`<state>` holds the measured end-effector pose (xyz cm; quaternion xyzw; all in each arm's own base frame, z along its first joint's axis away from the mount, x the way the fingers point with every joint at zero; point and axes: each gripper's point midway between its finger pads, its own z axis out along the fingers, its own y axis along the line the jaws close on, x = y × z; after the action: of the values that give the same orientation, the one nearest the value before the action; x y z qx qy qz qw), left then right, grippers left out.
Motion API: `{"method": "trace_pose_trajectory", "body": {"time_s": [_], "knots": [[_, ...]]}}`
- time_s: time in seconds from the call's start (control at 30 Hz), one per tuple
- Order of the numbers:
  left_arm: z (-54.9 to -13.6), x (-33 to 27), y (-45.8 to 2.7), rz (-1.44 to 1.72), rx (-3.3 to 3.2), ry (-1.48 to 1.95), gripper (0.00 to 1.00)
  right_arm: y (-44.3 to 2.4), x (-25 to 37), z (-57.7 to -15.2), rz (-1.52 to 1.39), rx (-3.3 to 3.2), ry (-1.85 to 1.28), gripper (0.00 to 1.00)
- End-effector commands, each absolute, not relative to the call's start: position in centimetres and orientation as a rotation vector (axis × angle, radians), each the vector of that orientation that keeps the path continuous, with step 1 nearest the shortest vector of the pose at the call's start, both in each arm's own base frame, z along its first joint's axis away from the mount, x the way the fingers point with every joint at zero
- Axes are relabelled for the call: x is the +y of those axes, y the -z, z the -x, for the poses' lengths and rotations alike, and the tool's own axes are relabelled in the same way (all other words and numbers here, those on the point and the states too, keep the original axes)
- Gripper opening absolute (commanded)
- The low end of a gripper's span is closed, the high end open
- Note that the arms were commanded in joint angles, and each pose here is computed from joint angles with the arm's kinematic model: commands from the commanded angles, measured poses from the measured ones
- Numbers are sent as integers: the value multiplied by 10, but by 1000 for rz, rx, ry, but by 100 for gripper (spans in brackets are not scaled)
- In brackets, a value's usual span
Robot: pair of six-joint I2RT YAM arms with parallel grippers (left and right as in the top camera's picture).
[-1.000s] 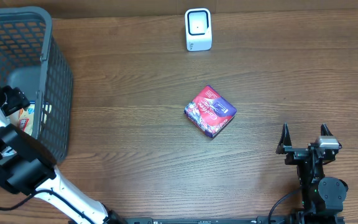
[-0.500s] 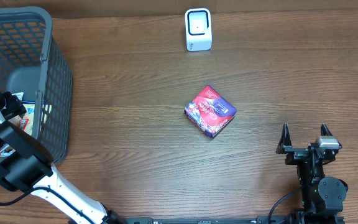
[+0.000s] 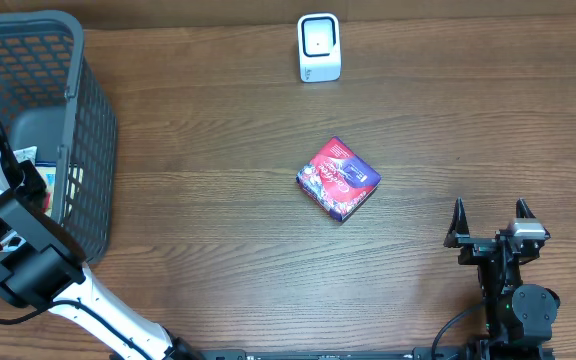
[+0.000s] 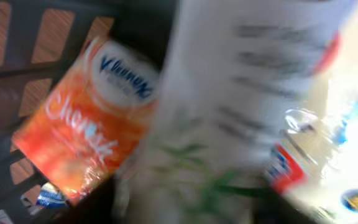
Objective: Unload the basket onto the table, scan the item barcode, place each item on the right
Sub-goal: 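Reach the left gripper into the basket and grasp the white conditioner tube, then carry the white tube out and set it left of the box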
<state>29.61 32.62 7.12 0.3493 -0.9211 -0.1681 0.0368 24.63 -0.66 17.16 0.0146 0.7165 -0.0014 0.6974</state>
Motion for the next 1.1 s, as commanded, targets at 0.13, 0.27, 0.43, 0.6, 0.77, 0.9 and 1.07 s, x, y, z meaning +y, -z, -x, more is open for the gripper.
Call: {"method": "trace_pose_trajectory", "body": {"time_s": [0.13,0.27,0.43,0.6,0.77,0.9,1.07], "knots": [[-294,326,-65,-1109,-2810,506,4,-169,-5,-246,-28,1595,0,100],[-301,328,-84,-1206,-2815,497,4,-169,-5,-246,-27,1595,0,100],[-340,312,-137,-1282,-3001,235,4,-169,-5,-246,-27,1595,0,100],[-373,291,-220,-1326,-3230,-24,4,-169,-5,-246,-28,1595,0,100],[-391,238,-333,-1234,-3565,-390,4,-169,-5,-246,-28,1595,0,100],[-404,172,-396,-926,-3774,-816,4,-169,-5,-246,-28,1595,0,100],[-413,83,-436,-444,-3844,-1154,4,-169,-5,-246,-27,1595,0,100]]}}
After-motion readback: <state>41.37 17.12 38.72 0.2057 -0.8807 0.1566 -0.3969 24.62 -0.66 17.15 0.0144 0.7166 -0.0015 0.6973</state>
